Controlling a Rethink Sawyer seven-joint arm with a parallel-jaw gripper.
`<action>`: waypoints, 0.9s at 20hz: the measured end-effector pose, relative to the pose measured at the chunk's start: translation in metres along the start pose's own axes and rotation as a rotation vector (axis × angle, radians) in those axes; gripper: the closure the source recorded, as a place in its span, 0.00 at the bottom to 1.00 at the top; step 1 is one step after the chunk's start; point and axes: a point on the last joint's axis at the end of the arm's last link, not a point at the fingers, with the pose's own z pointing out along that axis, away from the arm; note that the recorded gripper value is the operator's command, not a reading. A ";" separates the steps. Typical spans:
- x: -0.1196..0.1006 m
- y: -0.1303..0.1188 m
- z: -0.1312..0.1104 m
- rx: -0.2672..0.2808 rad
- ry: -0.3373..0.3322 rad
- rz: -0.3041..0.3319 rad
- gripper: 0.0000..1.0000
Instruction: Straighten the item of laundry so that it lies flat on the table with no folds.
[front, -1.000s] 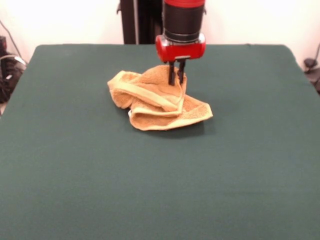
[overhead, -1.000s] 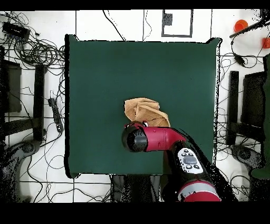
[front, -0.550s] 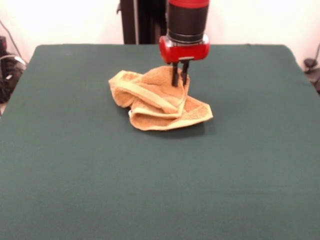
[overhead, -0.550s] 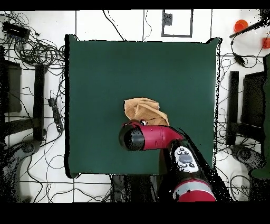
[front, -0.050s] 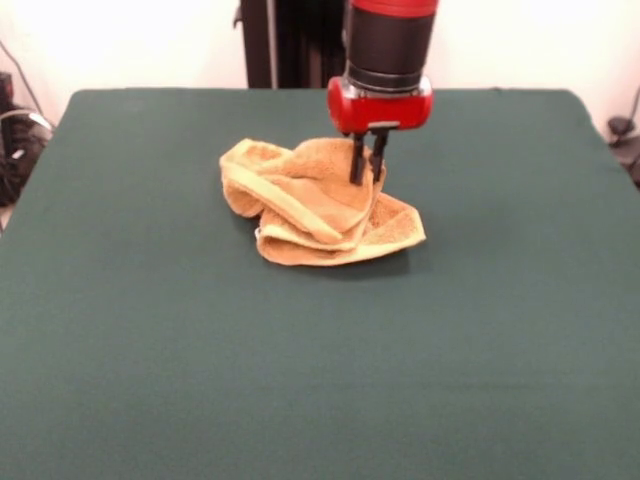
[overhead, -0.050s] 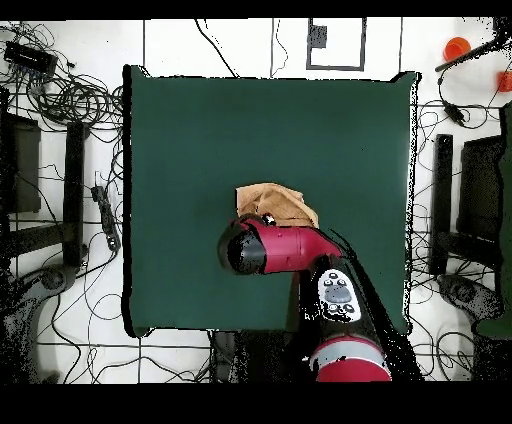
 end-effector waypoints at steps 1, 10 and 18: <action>-0.003 -0.001 -0.001 0.004 -0.004 0.003 1.00; -0.036 -0.022 -0.010 0.056 -0.030 0.020 1.00; -0.070 -0.054 -0.025 0.116 -0.041 0.031 1.00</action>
